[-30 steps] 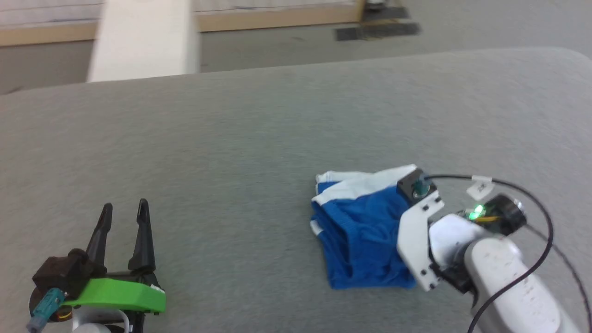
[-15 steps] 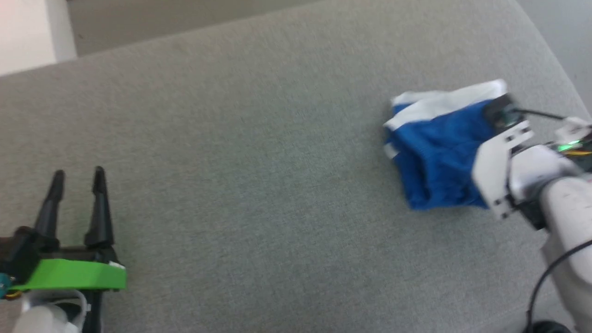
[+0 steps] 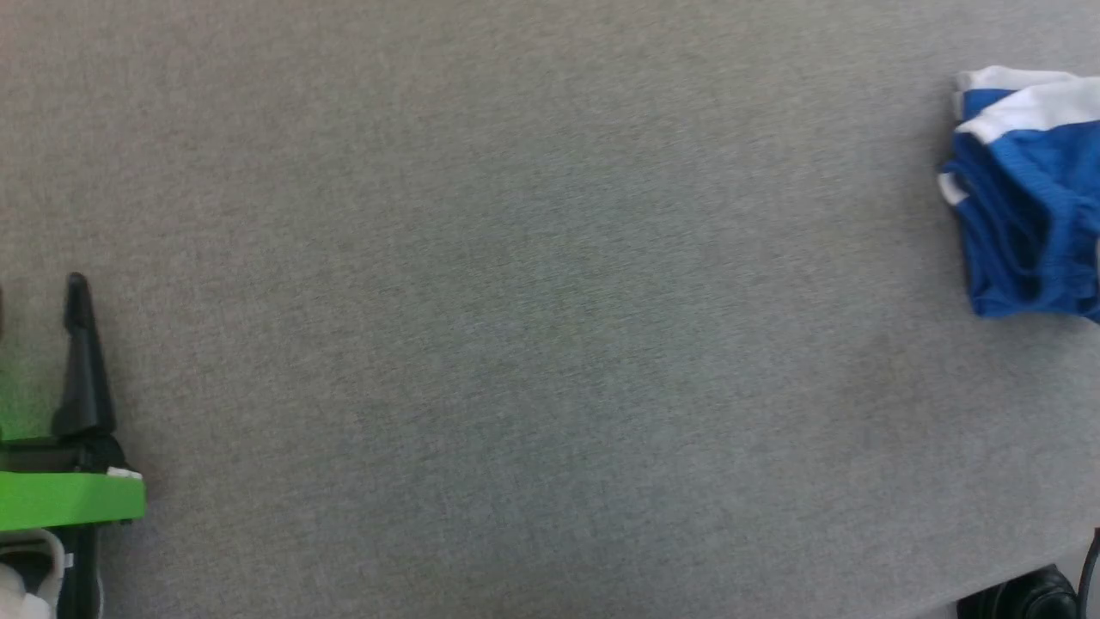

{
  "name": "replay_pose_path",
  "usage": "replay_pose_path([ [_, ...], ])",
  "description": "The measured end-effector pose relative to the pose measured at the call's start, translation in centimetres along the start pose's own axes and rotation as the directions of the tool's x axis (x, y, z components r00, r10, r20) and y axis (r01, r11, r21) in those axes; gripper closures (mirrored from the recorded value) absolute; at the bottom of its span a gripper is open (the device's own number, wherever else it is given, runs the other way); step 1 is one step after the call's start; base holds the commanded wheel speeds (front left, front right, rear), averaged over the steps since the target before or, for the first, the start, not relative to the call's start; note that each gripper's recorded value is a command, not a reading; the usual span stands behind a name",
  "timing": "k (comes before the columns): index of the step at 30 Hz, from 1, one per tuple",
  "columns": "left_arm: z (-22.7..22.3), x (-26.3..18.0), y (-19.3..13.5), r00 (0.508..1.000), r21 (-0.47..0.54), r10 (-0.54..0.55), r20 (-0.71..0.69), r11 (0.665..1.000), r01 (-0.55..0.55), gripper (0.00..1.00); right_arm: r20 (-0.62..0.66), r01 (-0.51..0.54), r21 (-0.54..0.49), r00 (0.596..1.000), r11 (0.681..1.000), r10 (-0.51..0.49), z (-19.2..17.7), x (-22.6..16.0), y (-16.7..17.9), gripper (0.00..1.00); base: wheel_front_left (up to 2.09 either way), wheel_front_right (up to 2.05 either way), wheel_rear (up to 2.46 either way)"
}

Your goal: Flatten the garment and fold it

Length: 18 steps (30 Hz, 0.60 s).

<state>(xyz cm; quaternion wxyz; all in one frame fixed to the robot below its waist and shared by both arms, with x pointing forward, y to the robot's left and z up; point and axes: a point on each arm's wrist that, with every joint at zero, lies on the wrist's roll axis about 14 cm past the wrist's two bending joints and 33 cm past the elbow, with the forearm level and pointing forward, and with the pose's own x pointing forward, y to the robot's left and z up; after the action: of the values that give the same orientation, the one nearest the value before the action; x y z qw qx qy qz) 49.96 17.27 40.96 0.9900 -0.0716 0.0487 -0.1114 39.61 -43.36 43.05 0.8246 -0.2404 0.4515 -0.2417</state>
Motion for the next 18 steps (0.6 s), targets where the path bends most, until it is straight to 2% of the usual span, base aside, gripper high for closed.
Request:
replay_pose_path([
  [2, 0.0, -0.2, 0.8, 1.0, 0.006, 0.023, -0.001, 1.0, -0.023, 0.0, -0.005, 0.023, 0.033, 1.0, 0.999, -0.023, -0.1, 0.4, -0.2, 1.0, 0.0, 0.0, 0.0],
  [3, 0.0, -0.3, 1.0, 1.0, 0.009, 0.029, -0.003, 1.0, -0.029, 0.0, 0.001, 0.034, 0.037, 0.999, 0.999, -0.034, 0.0, 0.6, -0.3, 0.77, 0.0, 0.0, 0.0],
  [4, -0.1, -0.4, 1.2, 0.999, 0.013, 0.034, -0.005, 0.999, -0.034, 0.0, 0.004, 0.043, 0.041, 0.999, 0.998, -0.043, 0.1, 0.7, -0.4, 0.0, 0.0, 0.0, 0.0],
  [7, -0.1, -0.8, 1.8, 0.999, 0.019, 0.046, -0.013, 0.999, -0.046, 0.0, 0.059, 0.071, 0.065, 0.995, 0.995, -0.075, 1.3, 0.9, -1.1, 0.0, 0.0, 0.0, 0.0],
  [13, 0.4, -1.5, 1.6, 0.999, 0.014, 0.052, -0.01, 0.999, -0.052, 0.0, 0.22, 0.136, 0.153, 0.961, 0.979, -0.168, 4.9, -0.5, -4.7, 0.0, 0.0, 0.0, 0.0],
  [15, 0.7, -1.8, 1.3, 0.998, 0.004, 0.057, -0.004, 0.998, -0.057, 0.0, 0.298, 0.12, 0.209, 0.937, 0.971, -0.18, 6.5, -1.4, -5.5, 0.0, 0.0, 0.0, 0.0],
  [18, 1.2, -2.5, 1.0, 0.997, -0.01, 0.071, 0.008, 0.997, -0.071, 0.0, 0.458, 0.057, 0.291, 0.868, 0.955, -0.191, 9.9, -3.6, -6.2, 0.0, 0.0, 0.0, 0.0],
])
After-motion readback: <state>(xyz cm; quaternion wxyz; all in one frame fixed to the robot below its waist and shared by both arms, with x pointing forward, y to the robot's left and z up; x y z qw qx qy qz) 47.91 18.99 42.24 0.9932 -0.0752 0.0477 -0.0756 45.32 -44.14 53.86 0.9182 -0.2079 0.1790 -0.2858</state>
